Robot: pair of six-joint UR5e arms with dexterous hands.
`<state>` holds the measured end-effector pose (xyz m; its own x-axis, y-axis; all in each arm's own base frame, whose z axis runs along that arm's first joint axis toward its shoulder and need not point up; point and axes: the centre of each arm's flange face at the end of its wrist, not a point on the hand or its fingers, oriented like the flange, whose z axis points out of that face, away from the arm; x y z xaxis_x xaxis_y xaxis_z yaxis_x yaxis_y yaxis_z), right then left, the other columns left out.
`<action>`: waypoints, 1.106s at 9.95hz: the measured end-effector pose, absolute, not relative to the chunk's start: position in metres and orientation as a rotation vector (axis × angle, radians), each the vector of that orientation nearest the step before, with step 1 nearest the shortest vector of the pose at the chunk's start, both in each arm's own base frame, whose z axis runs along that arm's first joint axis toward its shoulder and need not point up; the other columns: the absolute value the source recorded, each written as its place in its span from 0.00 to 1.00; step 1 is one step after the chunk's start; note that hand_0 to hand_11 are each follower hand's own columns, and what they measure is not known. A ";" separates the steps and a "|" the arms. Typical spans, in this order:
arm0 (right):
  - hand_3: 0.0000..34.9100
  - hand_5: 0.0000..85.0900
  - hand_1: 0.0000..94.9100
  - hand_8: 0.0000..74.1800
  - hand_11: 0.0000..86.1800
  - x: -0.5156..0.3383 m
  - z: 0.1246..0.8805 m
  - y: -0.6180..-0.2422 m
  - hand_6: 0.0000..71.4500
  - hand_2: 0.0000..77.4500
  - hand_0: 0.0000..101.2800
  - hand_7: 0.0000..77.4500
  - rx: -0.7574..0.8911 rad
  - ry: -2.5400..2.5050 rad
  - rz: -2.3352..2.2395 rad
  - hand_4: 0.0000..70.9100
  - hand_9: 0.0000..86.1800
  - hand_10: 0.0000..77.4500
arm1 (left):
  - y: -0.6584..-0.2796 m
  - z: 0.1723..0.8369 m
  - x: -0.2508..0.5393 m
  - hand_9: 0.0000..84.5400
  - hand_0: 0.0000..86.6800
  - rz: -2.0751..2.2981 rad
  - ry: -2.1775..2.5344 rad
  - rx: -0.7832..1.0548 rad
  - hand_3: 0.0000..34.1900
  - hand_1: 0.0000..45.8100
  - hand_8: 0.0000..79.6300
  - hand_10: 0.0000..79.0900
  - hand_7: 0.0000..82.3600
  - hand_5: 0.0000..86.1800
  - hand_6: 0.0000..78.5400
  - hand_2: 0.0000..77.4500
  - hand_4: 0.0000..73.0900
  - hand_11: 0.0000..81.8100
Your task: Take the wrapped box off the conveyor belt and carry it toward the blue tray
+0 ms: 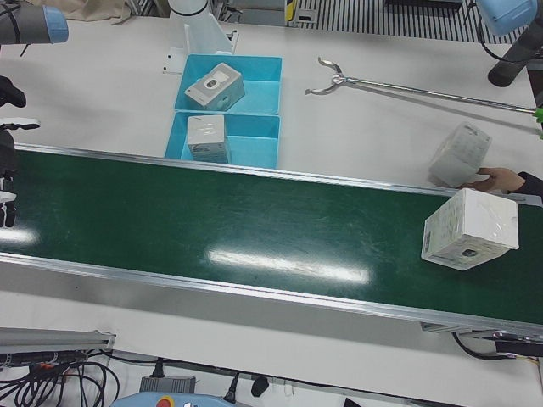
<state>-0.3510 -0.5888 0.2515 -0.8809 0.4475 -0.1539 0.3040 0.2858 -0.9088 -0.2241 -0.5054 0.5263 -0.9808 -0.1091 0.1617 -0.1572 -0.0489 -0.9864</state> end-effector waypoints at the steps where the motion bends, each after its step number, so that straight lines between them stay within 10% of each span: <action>1: 0.16 0.20 0.24 0.01 0.02 -0.350 0.252 -0.589 0.13 0.19 0.54 0.30 -0.708 -2.412 1.658 0.23 0.06 0.00 | -0.505 0.526 -0.224 0.00 0.00 2.231 -2.143 0.300 0.00 0.00 0.01 0.01 0.01 0.01 0.00 0.01 0.00 0.00; 11: 0.26 0.22 0.26 0.04 0.08 -0.343 0.251 -0.592 0.17 0.25 0.56 0.37 -0.712 -2.427 1.663 0.29 0.09 0.04 | -0.505 0.526 -0.224 0.00 0.00 2.231 -2.143 0.300 0.00 0.00 0.01 0.01 0.01 0.01 0.00 0.01 0.00 0.00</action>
